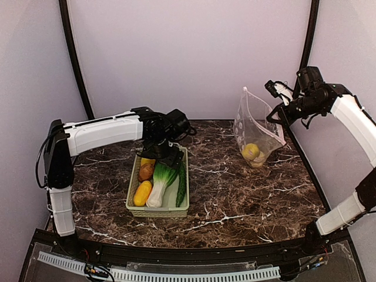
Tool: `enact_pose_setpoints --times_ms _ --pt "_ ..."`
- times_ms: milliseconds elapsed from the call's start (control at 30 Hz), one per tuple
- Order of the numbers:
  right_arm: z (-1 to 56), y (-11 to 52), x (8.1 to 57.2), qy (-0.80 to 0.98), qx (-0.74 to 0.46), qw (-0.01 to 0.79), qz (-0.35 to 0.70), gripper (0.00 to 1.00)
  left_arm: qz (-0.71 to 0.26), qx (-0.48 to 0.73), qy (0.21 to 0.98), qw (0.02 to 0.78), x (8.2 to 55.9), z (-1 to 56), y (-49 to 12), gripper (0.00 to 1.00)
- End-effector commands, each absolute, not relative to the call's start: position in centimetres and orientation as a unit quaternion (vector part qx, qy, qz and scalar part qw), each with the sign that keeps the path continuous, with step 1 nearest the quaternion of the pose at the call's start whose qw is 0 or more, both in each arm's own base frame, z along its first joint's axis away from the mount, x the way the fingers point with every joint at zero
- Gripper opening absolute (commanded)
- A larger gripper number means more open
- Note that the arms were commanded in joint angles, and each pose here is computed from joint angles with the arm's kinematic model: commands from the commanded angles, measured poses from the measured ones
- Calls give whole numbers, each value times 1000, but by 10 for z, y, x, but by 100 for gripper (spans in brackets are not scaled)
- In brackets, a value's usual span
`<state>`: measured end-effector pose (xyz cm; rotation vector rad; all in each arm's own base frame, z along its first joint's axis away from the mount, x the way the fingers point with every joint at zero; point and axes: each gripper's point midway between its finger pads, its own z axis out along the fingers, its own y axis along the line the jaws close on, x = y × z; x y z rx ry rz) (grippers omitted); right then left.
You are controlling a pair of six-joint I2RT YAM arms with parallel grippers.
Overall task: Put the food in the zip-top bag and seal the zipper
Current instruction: Pick up the fake vegetable from the bin.
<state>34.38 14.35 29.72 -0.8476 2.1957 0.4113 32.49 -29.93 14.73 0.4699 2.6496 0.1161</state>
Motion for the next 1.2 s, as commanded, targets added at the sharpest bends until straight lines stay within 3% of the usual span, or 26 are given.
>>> enact_pose_setpoints --times_ms 0,333,700,933,1167 --pt "298 145 338 851 -336 368 167 0 42 167 965 200 332 141 -299 93" --pt "291 148 334 851 -338 358 181 0 46 163 970 173 362 99 -300 84" --pt "287 148 334 855 -337 349 183 0 35 161 975 148 384 73 -302 82" --pt "283 150 337 856 -340 342 186 0 36 166 979 113 384 50 -298 70" --pt "280 153 339 856 -341 337 194 0 37 169 979 110 385 60 -298 47"
